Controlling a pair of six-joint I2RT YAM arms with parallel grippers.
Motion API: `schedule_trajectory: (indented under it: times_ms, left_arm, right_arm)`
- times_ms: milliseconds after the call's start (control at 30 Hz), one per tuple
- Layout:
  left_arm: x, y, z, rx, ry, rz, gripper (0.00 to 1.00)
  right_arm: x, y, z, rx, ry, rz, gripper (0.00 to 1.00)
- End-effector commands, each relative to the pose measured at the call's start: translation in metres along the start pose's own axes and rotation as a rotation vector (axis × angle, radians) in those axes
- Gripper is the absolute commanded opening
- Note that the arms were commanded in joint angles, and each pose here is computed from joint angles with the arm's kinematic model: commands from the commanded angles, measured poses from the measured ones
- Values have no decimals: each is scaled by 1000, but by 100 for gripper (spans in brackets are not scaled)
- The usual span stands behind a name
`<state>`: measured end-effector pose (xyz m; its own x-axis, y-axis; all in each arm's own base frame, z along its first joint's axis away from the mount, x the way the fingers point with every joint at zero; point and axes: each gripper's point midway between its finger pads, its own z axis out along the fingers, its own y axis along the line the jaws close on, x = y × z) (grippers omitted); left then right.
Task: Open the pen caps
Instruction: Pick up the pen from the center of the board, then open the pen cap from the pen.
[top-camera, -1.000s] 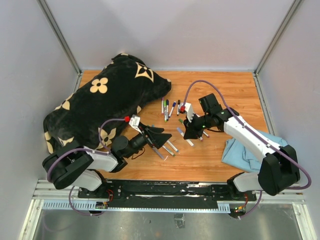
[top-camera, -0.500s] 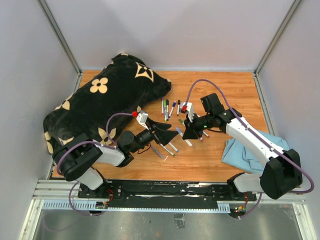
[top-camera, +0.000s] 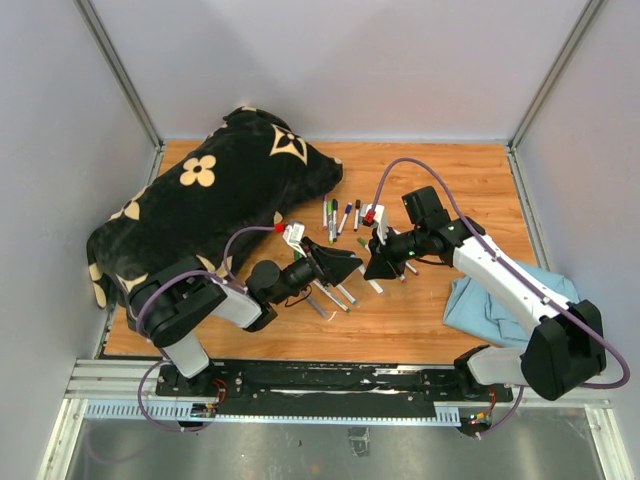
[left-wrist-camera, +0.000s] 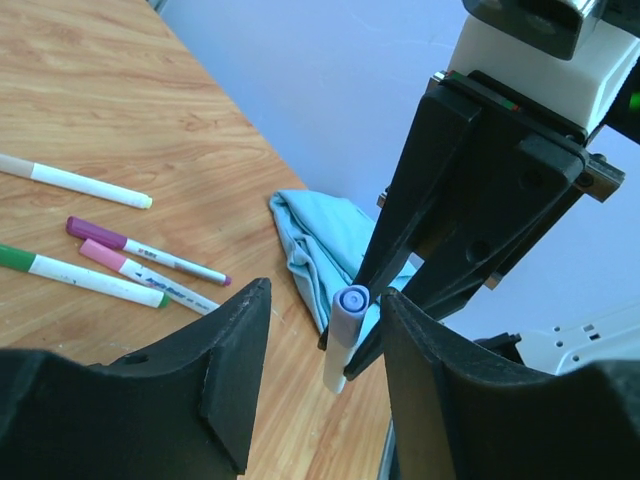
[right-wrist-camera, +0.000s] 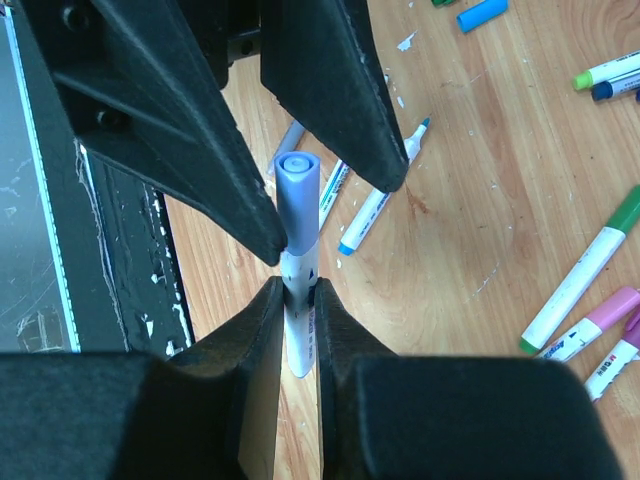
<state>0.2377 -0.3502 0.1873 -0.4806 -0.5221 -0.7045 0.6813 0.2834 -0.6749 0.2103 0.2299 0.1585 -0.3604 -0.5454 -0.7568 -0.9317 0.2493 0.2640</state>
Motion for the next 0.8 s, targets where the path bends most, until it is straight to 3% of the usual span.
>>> schedule_trajectory:
  times_ms: [0, 33, 233, 300, 433, 500, 567, 767]
  left_arm:
    - [-8, -14, 10, 44, -48, -24, 48]
    - [-6, -14, 12, 45, -42, -29, 46]
    - [-4, -17, 12, 58, -33, -39, 2]
    - [-6, -19, 11, 65, -38, -40, 0]
    - [-15, -29, 6, 95, -71, -50, 0]
    - [-19, -33, 2, 110, -88, -60, 0]
    - [-23, -38, 0, 127, -103, -73, 0]
    - [-31, -49, -2, 164, -128, -88, 0]
  right_arm:
    - [-2, -2, -6, -1, -30, 3, 1]
    - [-2, -2, -6, 0, -30, 2, 1]
    - [-2, -2, -6, 3, -30, 1, 1]
    - [-3, -1, -7, 3, -34, -2, 2]
    - [-4, 1, -8, -2, -42, -9, 43]
    - [-4, 2, -7, -11, -42, -1, 56]
    - [-3, 2, -5, -24, -39, 12, 60]
    - [0, 5, 2, -68, -34, 55, 58]
